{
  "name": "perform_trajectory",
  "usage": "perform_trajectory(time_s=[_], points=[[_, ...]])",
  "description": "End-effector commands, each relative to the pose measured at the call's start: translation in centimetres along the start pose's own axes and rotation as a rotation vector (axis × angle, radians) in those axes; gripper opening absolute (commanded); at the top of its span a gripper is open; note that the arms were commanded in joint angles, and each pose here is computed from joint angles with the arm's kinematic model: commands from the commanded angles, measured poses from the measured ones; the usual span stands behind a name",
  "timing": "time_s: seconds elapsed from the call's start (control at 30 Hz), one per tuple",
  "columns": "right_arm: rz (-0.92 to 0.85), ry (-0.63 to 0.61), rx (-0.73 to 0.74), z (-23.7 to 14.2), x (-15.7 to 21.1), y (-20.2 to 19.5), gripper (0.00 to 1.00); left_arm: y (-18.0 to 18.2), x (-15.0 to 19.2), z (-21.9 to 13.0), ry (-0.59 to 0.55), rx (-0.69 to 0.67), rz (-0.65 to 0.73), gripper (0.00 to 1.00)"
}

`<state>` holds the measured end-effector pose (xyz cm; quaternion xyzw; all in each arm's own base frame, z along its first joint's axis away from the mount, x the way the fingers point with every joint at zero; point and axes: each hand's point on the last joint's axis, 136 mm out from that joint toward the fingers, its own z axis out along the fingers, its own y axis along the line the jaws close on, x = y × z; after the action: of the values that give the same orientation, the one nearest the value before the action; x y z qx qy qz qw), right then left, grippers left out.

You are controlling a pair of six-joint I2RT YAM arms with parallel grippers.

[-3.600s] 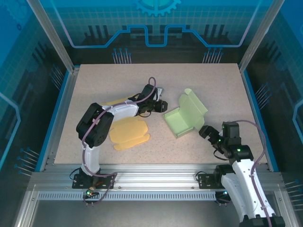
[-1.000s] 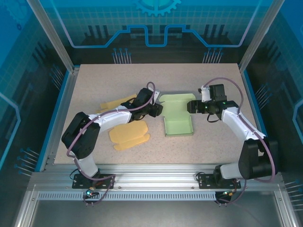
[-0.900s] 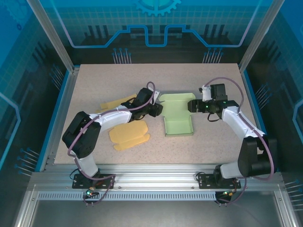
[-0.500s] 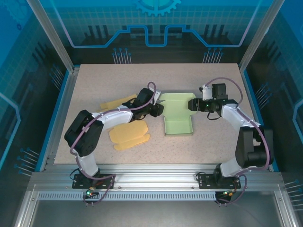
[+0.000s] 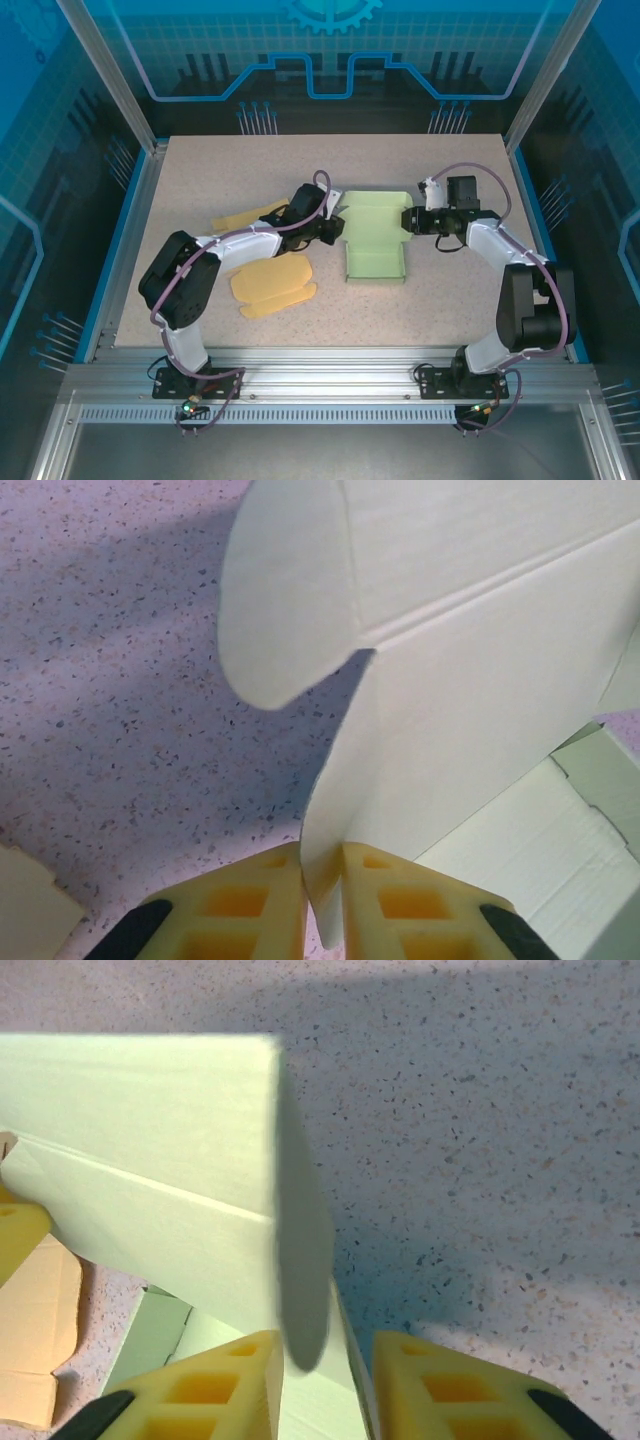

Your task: Fold the paper box

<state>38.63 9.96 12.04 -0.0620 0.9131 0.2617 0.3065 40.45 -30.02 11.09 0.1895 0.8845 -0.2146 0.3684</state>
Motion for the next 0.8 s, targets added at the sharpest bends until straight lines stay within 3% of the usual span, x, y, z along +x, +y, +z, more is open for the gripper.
perform_trajectory(time_s=[0.0,0.33,0.77], points=[[-0.017,-0.038,-0.007,-0.6,-0.8,1.0,0.22,-0.9,-2.7,-0.6,-0.075,0.049,-0.021,0.14],[-0.084,-0.127,0.188,-0.8,-1.6,2.1,0.04,-1.7,-5.6,-1.1,-0.187,0.063,-0.072,0.03],[-0.159,-0.299,0.309,1.3,-6.9,3.4,0.00,-1.9,-8.7,-1.1,-0.306,0.031,-0.070,0.00]])
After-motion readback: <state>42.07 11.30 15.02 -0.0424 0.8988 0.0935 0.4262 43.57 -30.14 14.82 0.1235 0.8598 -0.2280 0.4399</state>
